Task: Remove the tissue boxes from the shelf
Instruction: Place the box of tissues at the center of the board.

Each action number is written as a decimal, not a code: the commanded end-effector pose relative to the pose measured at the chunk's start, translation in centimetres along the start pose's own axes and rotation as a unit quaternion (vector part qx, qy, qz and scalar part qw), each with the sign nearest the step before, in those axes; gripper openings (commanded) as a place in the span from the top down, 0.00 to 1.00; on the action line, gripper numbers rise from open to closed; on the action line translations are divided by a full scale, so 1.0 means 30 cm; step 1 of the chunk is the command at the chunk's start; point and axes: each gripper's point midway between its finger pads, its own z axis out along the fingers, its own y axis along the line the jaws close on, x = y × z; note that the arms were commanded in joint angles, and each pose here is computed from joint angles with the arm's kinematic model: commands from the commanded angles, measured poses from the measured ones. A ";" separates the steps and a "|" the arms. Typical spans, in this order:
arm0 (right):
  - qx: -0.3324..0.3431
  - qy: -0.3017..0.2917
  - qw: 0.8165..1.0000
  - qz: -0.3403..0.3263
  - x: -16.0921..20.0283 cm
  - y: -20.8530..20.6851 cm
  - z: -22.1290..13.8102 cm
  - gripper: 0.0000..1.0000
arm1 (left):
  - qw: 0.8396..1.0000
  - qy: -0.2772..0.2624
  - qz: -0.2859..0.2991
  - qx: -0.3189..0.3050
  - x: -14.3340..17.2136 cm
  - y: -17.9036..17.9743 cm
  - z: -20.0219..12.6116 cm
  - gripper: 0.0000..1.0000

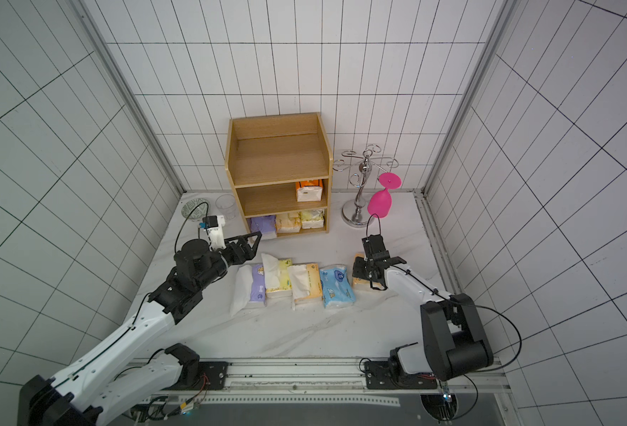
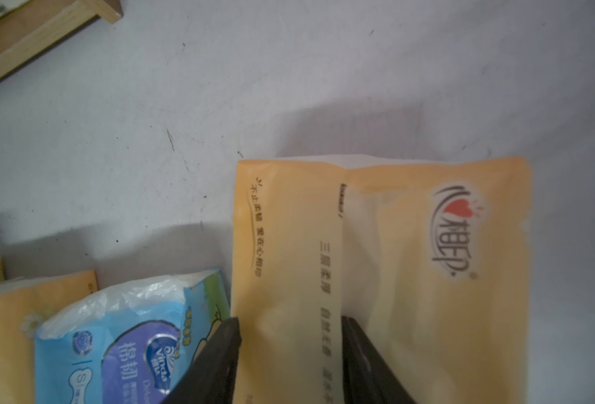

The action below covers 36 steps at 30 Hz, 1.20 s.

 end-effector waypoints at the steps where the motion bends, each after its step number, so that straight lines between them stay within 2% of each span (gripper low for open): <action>1: 0.022 -0.002 1.000 -0.016 0.042 -0.016 0.005 0.56 | 1.000 -0.013 0.003 -0.007 -0.039 0.021 -0.015 0.05; 6: 0.023 0.006 1.000 -0.011 0.130 -0.037 -0.006 0.66 | 0.999 -0.035 0.000 -0.026 -0.125 0.072 -0.029 0.05; 11: 0.022 -0.006 1.000 -0.010 0.142 -0.023 -0.067 0.73 | 0.998 -0.053 0.004 -0.035 -0.209 0.098 -0.011 0.05; 14: 0.022 -0.014 1.000 -0.008 0.135 -0.024 -0.113 0.71 | 0.998 -0.056 0.007 -0.033 -0.244 0.102 0.023 0.05; 15: 0.024 -0.019 1.000 -0.007 0.126 -0.022 -0.138 0.67 | 0.998 -0.055 0.008 -0.031 -0.253 0.101 0.036 0.05; 16: 0.022 -0.029 0.999 -0.005 0.110 -0.017 -0.168 0.57 | 0.998 -0.053 0.010 -0.025 -0.258 0.096 0.050 0.05; 17: 0.018 -0.043 0.999 -0.001 0.088 -0.011 -0.198 0.48 | 0.998 -0.054 0.014 -0.018 -0.267 0.085 0.057 0.05; 18: 0.008 -0.062 0.998 0.006 0.055 0.006 -0.238 0.44 | 0.998 -0.054 0.017 -0.009 -0.275 0.074 0.066 0.05; 21: -0.064 -0.136 0.988 0.028 -0.067 0.107 -0.368 0.43 | 0.997 -0.075 0.027 0.002 -0.311 0.059 0.083 0.05; 26: -0.194 -0.233 0.952 0.044 -0.260 0.316 -0.528 0.44 | 0.992 -0.111 0.052 -0.015 -0.378 0.082 0.137 0.05; 30: -0.242 -0.260 0.933 0.054 -0.384 0.435 -0.556 0.44 | 0.992 -0.111 0.054 -0.010 -0.408 0.098 0.208 0.05; 36: -0.289 -0.289 0.908 0.087 -0.521 0.561 -0.516 0.43 | 0.991 -0.118 0.063 0.007 -0.431 0.098 0.278 0.05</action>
